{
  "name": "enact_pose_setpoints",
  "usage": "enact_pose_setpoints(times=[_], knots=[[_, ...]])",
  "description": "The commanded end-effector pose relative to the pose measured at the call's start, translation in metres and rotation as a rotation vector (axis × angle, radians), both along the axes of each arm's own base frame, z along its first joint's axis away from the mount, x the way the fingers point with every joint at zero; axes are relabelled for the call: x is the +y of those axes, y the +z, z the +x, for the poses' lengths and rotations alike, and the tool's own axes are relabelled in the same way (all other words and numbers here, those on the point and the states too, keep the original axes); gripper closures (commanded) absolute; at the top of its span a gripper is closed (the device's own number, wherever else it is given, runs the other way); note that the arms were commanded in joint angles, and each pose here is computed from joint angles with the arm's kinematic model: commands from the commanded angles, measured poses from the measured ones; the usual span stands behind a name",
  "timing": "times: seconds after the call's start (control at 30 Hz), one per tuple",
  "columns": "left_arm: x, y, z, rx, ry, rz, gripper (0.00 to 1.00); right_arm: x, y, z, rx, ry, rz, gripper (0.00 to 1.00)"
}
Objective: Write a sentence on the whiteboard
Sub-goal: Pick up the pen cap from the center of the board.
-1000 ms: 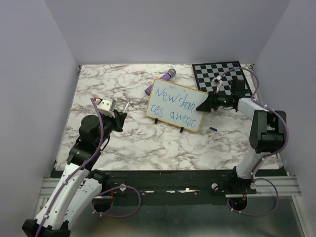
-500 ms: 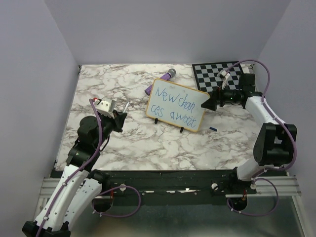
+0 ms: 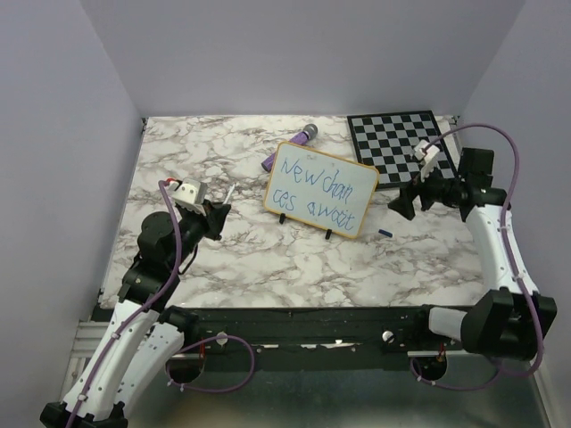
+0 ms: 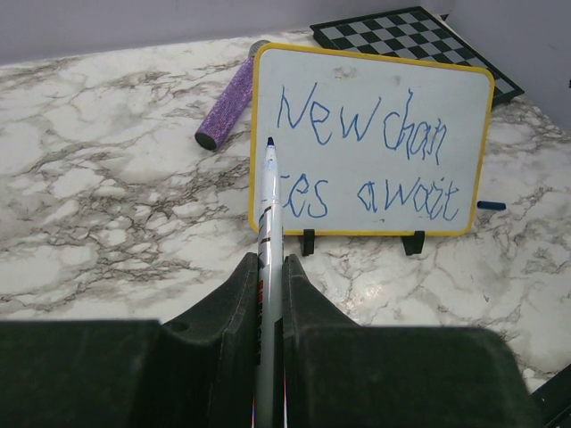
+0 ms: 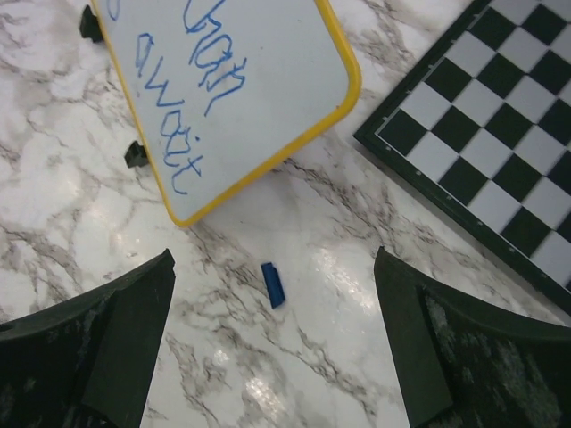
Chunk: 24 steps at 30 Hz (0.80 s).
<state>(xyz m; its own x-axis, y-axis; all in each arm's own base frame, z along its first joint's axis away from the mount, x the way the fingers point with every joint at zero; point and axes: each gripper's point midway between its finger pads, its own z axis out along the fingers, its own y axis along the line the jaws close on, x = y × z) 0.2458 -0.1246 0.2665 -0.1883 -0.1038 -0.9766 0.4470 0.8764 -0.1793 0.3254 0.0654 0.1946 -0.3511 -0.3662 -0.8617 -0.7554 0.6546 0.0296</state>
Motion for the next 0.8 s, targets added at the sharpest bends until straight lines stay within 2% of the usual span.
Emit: enact_pose_setpoints(times=[0.0, 0.03, 0.07, 0.1, 0.13, 0.17, 0.2, 0.27, 0.3, 0.33, 0.47, 0.63, 0.77], knots=[[-0.007, 0.006, -0.003, -0.023, -0.047, -0.026, 1.0, -0.036, 0.001, -0.018, -0.082, -0.088, -0.217, 0.0], [-0.007, 0.006, -0.004, -0.026, -0.049, -0.028, 1.0, -0.04, 0.013, -0.021, -0.134, -0.12, -0.235, 0.0], [-0.007, 0.008, -0.005, -0.029, -0.051, -0.031, 1.0, -0.046, 0.003, -0.023, -0.12, -0.167, -0.25, 0.0], [-0.008, 0.008, -0.005, -0.032, -0.054, -0.032, 1.0, -0.048, 0.008, -0.017, -0.127, -0.249, -0.205, 0.0], [-0.009, 0.01, -0.006, -0.036, -0.058, -0.034, 1.0, -0.045, 0.0, -0.025, -0.101, -0.206, -0.214, 0.0], [-0.009, 0.009, -0.006, -0.034, -0.064, -0.035, 1.0, -0.024, -0.004, -0.037, -0.08, -0.069, -0.163, 0.1], [-0.01, 0.01, -0.007, -0.035, -0.067, -0.036, 1.0, -0.016, -0.007, -0.047, -0.015, -0.013, -0.135, 0.14], [-0.011, 0.01, -0.008, -0.038, -0.073, -0.037, 1.0, -0.008, -0.024, -0.054, 0.077, 0.08, -0.11, 0.2], [-0.011, 0.01, -0.008, -0.037, -0.075, -0.039, 1.0, -0.01, -0.032, -0.054, 0.102, 0.082, -0.115, 0.2], [-0.011, 0.01, -0.009, -0.038, -0.075, -0.039, 1.0, -0.013, -0.042, -0.053, 0.124, 0.077, -0.128, 0.2], [-0.011, 0.013, -0.01, -0.049, -0.08, -0.042, 1.0, -0.042, -0.086, -0.044, 0.211, 0.002, -0.27, 0.32], [-0.013, 0.013, -0.01, -0.045, -0.092, -0.043, 1.0, -0.049, -0.117, -0.034, 0.161, 0.026, -0.379, 0.34], [-0.013, 0.012, -0.01, -0.042, -0.09, -0.042, 1.0, -0.04, -0.132, -0.03, 0.175, 0.065, -0.428, 0.35]])
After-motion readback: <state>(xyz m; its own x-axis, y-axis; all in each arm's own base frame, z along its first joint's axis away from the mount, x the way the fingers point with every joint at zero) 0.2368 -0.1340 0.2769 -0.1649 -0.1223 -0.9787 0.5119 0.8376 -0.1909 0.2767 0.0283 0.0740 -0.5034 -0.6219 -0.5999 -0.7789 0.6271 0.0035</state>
